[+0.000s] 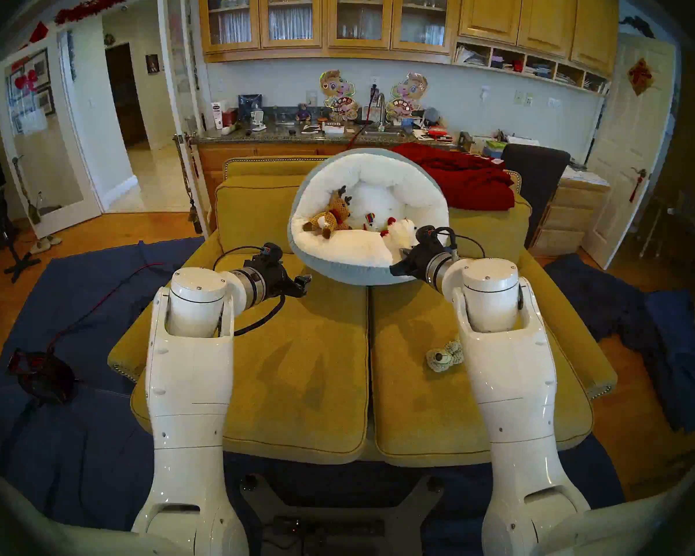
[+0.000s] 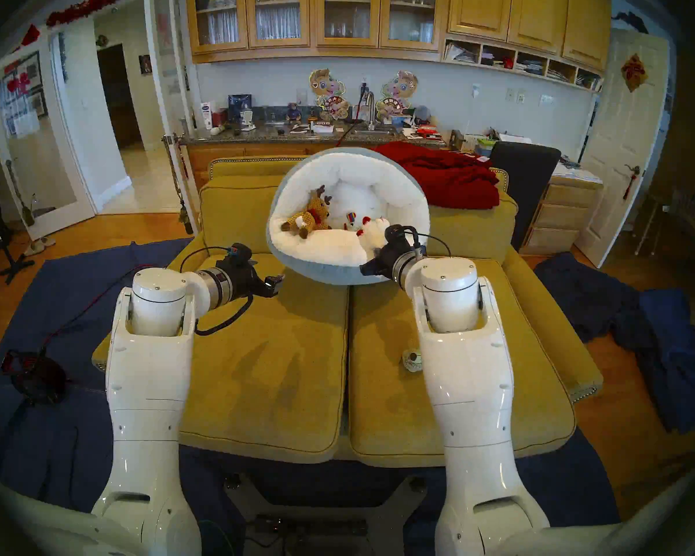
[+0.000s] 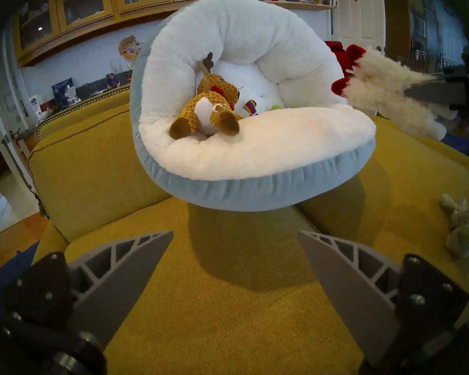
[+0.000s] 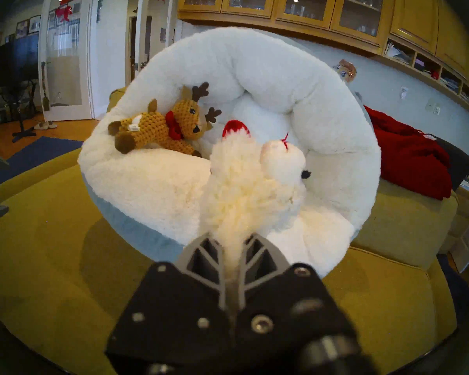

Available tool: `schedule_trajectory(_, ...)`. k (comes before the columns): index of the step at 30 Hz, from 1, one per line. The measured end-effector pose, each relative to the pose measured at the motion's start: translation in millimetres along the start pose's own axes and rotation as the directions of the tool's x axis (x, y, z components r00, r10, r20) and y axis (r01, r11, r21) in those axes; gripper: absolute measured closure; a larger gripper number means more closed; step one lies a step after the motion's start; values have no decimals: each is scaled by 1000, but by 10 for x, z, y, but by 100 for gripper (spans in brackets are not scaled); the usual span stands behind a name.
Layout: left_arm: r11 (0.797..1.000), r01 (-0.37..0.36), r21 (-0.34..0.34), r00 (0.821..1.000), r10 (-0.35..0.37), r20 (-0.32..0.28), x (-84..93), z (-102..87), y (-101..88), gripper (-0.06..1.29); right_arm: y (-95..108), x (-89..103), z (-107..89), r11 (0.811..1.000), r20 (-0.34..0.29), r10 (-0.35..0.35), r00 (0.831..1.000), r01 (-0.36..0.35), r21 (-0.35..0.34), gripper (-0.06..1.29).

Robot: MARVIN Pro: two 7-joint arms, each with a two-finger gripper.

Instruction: Put toys into dog bed

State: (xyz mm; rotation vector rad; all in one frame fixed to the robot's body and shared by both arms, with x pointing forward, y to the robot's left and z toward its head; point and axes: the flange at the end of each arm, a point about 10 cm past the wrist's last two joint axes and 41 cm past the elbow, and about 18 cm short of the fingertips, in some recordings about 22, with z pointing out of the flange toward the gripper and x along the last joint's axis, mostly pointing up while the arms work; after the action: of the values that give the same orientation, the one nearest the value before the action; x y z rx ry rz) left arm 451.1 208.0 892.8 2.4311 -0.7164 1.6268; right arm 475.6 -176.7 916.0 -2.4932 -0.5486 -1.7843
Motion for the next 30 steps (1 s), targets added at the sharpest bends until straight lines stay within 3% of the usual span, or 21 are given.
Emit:
schedule_trajectory(8,1000,3,-1,1000,-3,6,-29,10,6,0,216,-45,128,999,30,-7,1000,8,-47,124)
schedule_trajectory(15,1000,6,-1,1000,-6,12,-54,18,11,0,376,47,179,996,21,-23,1000,24,-82,124)
schedule_trajectory(30,1000,9,1,1000,-9,18,-84,28,17,0,431,267,368,994,7,-66,998,66,-85,124)
